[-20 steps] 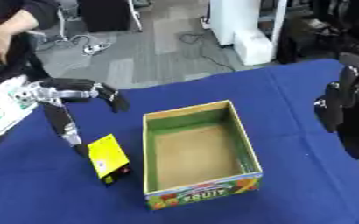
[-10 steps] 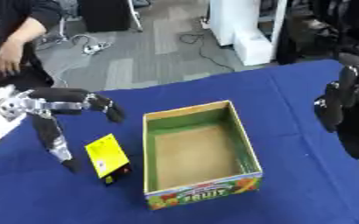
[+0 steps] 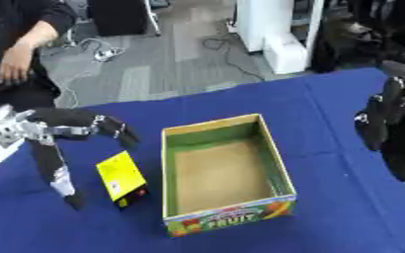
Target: Pick up objects on the table and place them in the box.
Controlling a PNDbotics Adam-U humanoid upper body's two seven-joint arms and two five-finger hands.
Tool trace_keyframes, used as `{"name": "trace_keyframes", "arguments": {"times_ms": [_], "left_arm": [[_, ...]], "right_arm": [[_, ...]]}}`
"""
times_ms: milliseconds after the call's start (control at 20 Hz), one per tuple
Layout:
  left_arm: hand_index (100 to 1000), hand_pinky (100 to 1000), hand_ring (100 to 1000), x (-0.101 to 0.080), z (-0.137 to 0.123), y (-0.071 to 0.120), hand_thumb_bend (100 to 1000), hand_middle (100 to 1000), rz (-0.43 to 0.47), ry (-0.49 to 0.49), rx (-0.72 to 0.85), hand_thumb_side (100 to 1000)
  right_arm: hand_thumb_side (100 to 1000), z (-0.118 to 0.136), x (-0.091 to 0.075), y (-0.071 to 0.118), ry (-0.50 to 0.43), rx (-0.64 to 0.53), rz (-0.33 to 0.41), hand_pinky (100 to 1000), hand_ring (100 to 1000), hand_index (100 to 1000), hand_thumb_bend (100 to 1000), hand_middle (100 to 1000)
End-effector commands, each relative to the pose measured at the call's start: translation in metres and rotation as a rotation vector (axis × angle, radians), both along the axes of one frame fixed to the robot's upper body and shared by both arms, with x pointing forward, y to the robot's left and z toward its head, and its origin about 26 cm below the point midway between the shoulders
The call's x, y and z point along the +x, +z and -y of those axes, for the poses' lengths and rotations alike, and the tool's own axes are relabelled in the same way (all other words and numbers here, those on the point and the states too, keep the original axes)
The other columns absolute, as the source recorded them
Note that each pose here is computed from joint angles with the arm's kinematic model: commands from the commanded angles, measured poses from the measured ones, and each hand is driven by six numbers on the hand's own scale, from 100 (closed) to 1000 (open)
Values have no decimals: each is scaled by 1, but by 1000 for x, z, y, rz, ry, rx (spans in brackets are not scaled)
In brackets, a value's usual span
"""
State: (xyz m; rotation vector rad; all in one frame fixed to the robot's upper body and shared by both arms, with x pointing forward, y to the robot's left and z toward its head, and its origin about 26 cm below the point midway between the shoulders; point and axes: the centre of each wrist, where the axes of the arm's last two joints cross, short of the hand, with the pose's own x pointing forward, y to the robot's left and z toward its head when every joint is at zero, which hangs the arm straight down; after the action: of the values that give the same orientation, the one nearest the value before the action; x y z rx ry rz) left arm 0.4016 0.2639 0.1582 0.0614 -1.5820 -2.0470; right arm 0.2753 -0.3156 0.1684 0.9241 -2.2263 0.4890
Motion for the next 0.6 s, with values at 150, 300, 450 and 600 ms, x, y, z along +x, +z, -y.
{"name": "trace_keyframes", "arguments": {"times_ms": [150, 300, 450, 600], "left_arm": [[859, 870, 783, 1, -16, 4, 831, 858, 42, -227, 204, 655], [859, 875, 785, 1, -22, -3, 831, 859, 45, -213, 213, 655], [859, 878, 786, -1, -27, -10, 831, 860, 45, -203, 217, 655], [859, 882, 789, -3, -31, -17, 829, 862, 45, -193, 221, 656]], "right_arm": [[1000, 2, 0, 10, 0, -26, 32, 147, 311, 501, 100, 390], [1000, 2, -1, 9, -1, -27, 32, 147, 311, 501, 100, 391], [1000, 2, -1, 9, -1, -28, 32, 148, 311, 501, 100, 391], [1000, 3, -1, 9, -3, -25, 32, 148, 311, 501, 100, 391]]}}
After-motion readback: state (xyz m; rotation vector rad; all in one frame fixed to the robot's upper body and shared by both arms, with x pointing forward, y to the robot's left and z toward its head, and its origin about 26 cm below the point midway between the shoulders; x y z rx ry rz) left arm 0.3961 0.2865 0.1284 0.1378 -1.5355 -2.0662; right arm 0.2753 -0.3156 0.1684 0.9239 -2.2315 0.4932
